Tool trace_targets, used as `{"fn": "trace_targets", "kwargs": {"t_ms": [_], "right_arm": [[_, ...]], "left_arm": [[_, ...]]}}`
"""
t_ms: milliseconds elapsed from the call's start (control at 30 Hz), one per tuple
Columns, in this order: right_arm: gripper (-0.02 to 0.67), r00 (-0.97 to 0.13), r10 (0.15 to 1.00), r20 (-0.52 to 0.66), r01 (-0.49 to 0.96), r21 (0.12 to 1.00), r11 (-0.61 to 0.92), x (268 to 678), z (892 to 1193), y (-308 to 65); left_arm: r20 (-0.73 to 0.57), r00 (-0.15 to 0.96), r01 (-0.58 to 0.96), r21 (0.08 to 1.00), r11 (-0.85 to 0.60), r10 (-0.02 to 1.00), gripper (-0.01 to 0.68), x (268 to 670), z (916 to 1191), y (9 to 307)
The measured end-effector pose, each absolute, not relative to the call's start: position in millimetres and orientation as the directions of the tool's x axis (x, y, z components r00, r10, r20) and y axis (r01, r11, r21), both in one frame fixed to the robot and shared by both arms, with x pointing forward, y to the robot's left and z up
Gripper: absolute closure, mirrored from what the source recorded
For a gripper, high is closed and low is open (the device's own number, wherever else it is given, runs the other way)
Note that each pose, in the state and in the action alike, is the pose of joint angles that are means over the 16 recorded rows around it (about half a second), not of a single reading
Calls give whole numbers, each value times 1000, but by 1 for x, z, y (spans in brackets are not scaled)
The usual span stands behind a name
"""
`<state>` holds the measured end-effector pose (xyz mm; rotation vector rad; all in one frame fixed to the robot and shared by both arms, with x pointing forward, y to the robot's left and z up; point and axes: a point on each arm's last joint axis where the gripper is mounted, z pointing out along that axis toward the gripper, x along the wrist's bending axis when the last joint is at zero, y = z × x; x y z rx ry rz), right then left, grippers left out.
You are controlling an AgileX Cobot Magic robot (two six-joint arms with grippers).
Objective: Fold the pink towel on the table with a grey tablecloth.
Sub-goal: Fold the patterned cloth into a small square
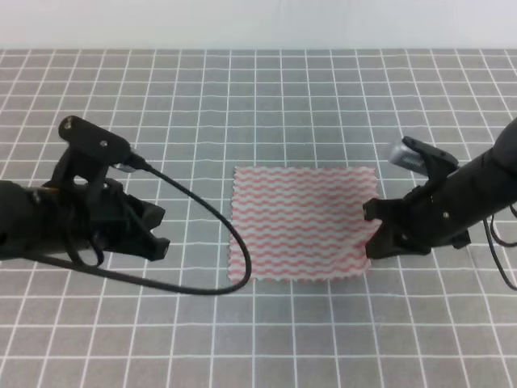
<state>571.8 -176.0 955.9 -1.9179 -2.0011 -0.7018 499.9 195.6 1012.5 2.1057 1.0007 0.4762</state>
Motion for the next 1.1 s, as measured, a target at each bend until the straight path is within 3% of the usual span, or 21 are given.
{"fn": "trace_targets", "kwargs": {"t_ms": [500,667,1100], "right_arm": [[664,-176,840,514,973,217,72,587,984,-171],[664,-194,837,512,968,236,80,589,990,-171],[665,-218,833,508,958,273,84,594,996,-170]], "left_arm": [[257,836,195,686,-701,485,352,488,1000,159],[296,865,126,653,-747,404,318,485,990,143],[385,875,23,573,-819,294,313,484,972,125]]}}
